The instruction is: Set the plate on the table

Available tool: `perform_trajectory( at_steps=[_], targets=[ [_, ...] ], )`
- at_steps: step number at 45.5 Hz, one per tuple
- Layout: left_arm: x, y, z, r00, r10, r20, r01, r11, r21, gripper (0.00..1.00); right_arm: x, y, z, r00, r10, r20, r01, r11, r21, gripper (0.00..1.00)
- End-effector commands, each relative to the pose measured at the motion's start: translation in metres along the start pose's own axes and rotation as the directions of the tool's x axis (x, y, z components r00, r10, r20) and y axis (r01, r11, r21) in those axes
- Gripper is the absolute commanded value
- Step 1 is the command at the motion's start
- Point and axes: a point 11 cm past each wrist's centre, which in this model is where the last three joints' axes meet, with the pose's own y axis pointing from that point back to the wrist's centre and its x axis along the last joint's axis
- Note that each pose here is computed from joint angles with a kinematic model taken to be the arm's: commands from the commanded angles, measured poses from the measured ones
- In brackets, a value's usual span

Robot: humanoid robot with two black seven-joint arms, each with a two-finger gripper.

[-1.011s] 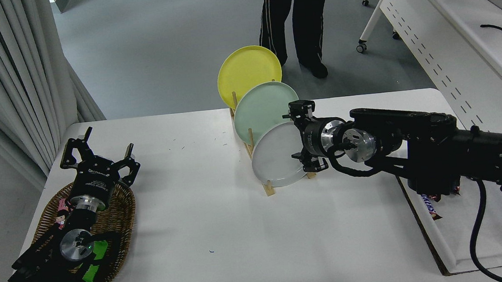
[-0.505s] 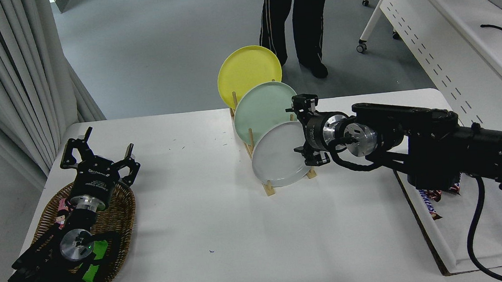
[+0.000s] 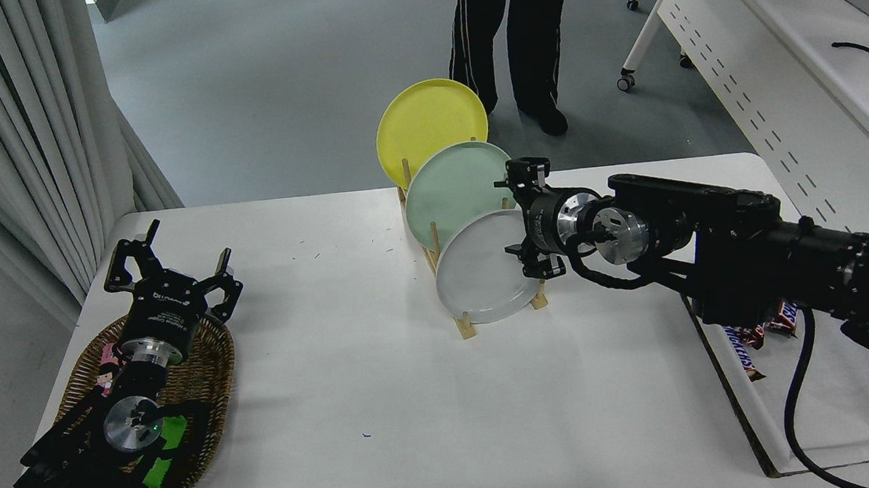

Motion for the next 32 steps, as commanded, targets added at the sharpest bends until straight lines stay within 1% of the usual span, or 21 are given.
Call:
perform_trajectory(
  at_steps=[1,4,7,10,24,32],
  targets=[
    [0.0001,0.0,0.0001,1.0,0.0,0.0,0.0,1.0,0.0,1.0,-0.0075,0.0026,-0.0081,0.998,-0.066,0.019,0.066,0.998,-0.005,0.78],
    [0.0,0.0001,-0.0002,1.0,0.0,0.001,0.0,1.0,0.001,1.0,-0.0094,0.0036,-0.0085,0.995,-0.096,0.024,0.096,0.995,-0.017,0.73],
    [0.0001,0.0,0.0001,1.0,0.0,0.0,0.0,1.0,0.0,1.0,-0.007,0.0048,-0.0086,0.994,-0.106,0.025,0.107,0.994,-0.024,0.71],
    [0.0,0.0001,-0.0002,1.0,0.0,0.001,0.0,1.0,0.001,1.0,-0.0058,0.0052,-0.0084,0.994,-0.107,0.027,0.108,0.994,-0.028,0.66],
    [0.0001,0.0,0.0001,1.0,0.0,0.0,0.0,1.0,0.0,1.0,-0.0038,0.0056,-0.0108,0.995,-0.1,0.02,0.1,0.995,-0.026,0.64],
    [0.0001,0.0,0.0001,1.0,0.0,0.0,0.0,1.0,0.0,1.0,0.0003,0.0057,-0.0171,0.996,-0.085,0.036,0.085,0.996,-0.008,0.57]
  ],
)
